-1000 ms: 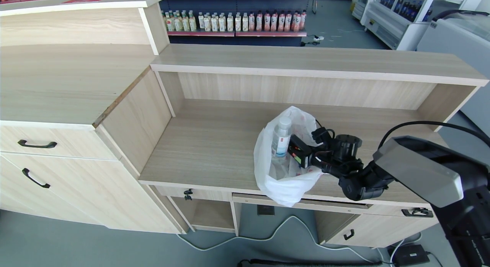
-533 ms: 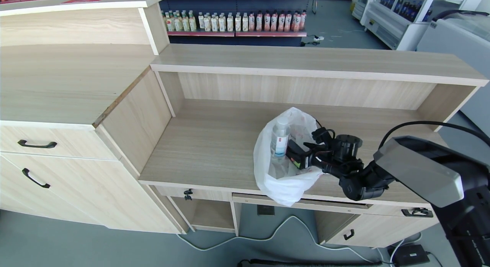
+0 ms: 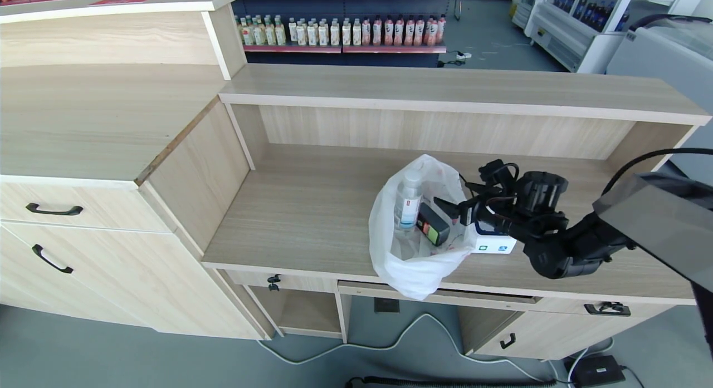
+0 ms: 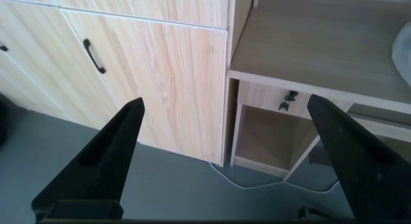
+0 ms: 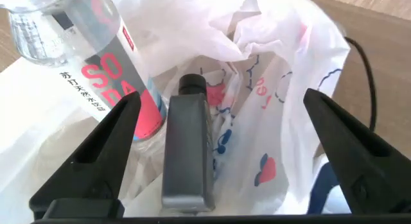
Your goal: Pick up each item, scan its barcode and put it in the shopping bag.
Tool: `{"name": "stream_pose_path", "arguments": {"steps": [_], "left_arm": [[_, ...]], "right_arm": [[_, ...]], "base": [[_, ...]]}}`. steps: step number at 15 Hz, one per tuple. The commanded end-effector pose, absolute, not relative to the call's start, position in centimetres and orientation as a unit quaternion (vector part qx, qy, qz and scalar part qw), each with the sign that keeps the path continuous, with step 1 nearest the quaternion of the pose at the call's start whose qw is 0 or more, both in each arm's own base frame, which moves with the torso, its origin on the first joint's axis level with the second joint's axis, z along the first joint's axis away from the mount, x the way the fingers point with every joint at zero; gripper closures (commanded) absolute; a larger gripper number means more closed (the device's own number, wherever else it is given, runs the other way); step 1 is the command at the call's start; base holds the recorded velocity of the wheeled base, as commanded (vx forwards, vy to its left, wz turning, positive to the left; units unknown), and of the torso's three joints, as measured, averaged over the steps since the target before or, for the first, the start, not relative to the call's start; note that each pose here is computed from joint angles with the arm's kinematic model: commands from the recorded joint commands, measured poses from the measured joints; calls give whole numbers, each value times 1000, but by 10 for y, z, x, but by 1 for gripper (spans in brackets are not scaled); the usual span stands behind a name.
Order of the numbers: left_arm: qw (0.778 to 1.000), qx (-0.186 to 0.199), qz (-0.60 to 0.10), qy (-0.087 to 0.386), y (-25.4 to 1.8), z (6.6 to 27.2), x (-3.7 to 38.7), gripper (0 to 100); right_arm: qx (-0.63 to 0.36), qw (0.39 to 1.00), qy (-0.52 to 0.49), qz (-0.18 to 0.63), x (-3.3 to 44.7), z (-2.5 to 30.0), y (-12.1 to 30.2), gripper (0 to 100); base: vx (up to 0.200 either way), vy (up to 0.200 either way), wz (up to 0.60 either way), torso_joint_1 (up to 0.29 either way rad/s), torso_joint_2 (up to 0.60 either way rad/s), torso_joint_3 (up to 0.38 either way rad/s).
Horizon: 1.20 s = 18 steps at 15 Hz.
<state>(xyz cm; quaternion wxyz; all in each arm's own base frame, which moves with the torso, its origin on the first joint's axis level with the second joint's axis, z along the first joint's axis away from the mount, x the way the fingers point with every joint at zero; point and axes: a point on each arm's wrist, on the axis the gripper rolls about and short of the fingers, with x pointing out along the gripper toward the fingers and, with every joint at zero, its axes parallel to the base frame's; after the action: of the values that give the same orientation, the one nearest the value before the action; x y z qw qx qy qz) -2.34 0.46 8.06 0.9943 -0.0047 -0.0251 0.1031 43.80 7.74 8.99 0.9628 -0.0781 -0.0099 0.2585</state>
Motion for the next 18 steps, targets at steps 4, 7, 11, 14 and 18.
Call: {"name": "stream_pose_path", "arguments": {"steps": [4,7,11,14,18], "left_arm": [[994,-5,103,-25,5,81,-23,0],[994,-5,103,-25,5,81,-23,0],[994,-5,103,-25,5,81,-23,0],[994,-5,103,-25,5,81,-23,0],[994,-5,103,-25,5,81,-23,0]], "right_arm": [[-159,972,-40,168,349,175,32,0],[-164,977,-53,124,317,210,2,0],[-169,984,-38,33,274,223,-48,0],[-161,986,-40,-17,240,242,-68,0],[-130,990,-38,-42,187,234,-61,0]], "base": [[0,0,0,0,0,0],[0,0,0,0,0,0],[0,0,-300,1,4,1],[0,0,-600,4,1,4],[0,0,0,0,0,0]]}}
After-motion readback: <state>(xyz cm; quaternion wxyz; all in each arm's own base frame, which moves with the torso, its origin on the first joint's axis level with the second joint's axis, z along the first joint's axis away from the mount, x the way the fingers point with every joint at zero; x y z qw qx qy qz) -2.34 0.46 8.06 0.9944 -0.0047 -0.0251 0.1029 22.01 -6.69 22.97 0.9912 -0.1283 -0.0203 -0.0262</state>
